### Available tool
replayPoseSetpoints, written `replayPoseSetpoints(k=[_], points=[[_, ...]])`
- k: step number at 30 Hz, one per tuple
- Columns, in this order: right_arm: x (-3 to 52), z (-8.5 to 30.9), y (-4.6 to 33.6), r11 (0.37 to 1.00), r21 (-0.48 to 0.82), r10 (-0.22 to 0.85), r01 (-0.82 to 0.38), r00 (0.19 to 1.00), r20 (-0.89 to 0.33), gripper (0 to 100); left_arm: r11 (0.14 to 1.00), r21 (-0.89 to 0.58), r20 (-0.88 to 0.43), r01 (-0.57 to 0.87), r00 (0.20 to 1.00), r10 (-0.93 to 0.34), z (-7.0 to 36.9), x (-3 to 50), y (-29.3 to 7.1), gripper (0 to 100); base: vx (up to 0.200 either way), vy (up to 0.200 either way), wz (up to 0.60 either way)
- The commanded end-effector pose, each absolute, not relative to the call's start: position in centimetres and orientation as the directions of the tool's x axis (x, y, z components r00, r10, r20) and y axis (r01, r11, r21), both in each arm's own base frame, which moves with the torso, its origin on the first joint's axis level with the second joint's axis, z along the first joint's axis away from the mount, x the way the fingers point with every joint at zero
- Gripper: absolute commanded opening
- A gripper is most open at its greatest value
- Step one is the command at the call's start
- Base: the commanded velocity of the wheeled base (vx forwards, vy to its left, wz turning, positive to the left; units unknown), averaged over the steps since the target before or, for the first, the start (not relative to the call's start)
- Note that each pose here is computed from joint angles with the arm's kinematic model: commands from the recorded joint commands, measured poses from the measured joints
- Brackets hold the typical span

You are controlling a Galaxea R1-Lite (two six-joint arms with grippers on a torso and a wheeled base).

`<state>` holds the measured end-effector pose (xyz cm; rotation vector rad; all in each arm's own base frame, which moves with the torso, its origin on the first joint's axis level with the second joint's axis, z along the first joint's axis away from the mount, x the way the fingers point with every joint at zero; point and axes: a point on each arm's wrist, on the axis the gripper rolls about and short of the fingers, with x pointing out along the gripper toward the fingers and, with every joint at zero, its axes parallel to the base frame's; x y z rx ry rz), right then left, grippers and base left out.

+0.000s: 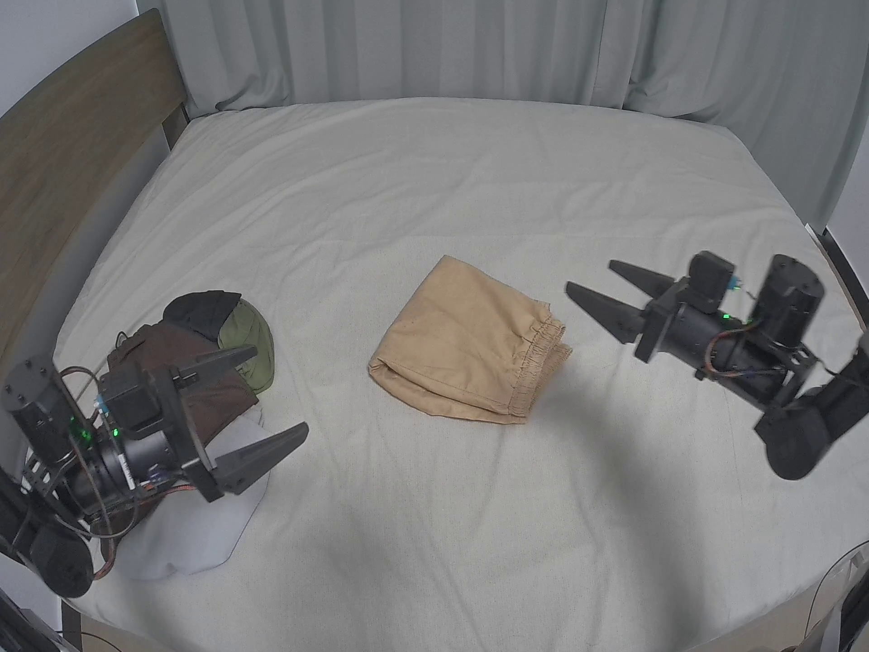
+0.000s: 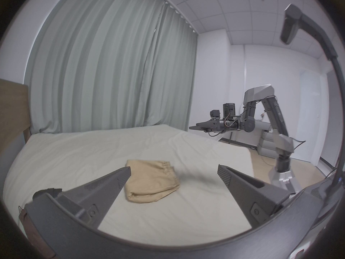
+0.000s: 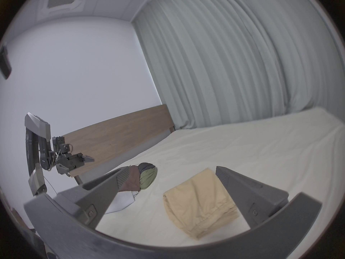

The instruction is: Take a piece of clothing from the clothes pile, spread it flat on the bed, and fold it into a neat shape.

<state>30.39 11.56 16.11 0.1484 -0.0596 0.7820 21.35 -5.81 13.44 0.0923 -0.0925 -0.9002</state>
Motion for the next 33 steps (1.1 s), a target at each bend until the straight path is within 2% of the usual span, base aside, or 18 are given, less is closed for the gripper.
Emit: replayPoseSetpoints(k=[1,5,7,10,16,20,33], points=[[19.3,21.2,5.9,0.781,-0.108,0.618,-0.615,0.738,0.27,100,0.515,0.183,0.165,0.838,0.49,-0.856,16.2,12.5,-5.6,100,0.0,0.0,0.0],[15.3,21.7,4.8,0.785,-0.137,0.612,-0.604,0.724,0.319,100,0.526,0.194,0.26,0.828,0.473,-0.842,17.9,10.1,-4.9,100,0.0,0.0,0.0],[13.0,22.2,4.1,0.795,-0.166,0.6,-0.584,0.714,0.359,100,0.567,0.179,0.3,0.804,0.505,-0.809,18.5,9.2,-4.5,100,0.0,0.0,0.0],[11.1,22.6,3.1,0.826,-0.234,0.562,-0.512,0.721,0.406,100,0.617,0.159,0.308,0.771,0.555,-0.773,18.4,8.4,-4.1,100,0.0,0.0,0.0],[7.9,23.0,2.0,0.857,-0.279,0.514,-0.433,0.705,0.489,100,0.648,0.161,0.318,0.744,0.582,-0.748,18.2,5.5,-2.9,100,0.0,0.0,0.0],[4.7,21.8,1.5,0.865,-0.298,0.501,-0.403,0.68,0.536,100,0.73,0.123,0.311,0.672,0.673,-0.671,17.7,3.5,-2.0,100,0.0,0.0,0.0],[-1.6,18.6,0.9,0.891,-0.35,0.451,-0.289,0.655,0.607,100,0.792,0.126,0.33,0.597,0.728,-0.601,15.8,-0.1,-1.1,100,0.0,0.0,0.0]])
